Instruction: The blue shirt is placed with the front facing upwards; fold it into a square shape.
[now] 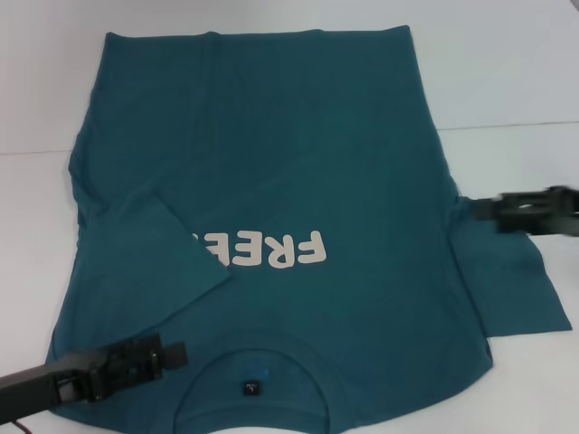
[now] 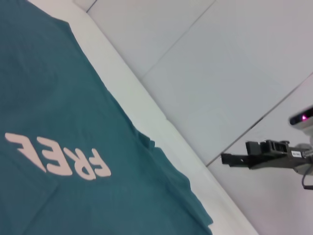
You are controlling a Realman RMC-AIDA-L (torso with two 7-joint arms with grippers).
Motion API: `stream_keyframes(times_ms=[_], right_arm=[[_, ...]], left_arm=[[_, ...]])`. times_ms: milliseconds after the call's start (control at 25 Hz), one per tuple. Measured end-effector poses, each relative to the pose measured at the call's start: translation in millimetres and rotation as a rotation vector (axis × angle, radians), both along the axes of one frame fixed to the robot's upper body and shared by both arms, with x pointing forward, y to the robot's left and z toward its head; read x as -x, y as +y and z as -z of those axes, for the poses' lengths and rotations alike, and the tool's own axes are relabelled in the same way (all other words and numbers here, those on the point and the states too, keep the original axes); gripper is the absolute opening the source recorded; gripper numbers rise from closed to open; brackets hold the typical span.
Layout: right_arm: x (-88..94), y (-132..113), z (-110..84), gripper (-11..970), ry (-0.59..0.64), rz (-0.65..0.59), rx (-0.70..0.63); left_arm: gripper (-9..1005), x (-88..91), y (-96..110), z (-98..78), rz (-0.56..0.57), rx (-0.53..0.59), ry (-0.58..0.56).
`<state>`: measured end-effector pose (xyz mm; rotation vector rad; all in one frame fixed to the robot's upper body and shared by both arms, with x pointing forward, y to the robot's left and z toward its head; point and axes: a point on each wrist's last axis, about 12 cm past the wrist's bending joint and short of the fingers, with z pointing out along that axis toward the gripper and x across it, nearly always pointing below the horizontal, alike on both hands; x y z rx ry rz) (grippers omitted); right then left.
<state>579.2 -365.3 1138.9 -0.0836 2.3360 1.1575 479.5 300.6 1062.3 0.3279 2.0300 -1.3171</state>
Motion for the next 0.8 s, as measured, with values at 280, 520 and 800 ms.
stream_keyframes(times_ms=[280,520,800], right_arm=[[11.0,-43,-9.5,831,0.123,0.023,0.154],[8.7,-47,-7.5,832,0.135,0.022,0.268],[0.4,-47,5.9,832,0.127,0.118,0.326]], left_arm=[[877,-3.0,0,-2.2,-0.013,0.013,-0.010],[876,-6.0,-2,-4.0,-0.009,0.018,-0.018],[877,-8.3,-4,-4.1,-0.014,0.015,-0.021]])
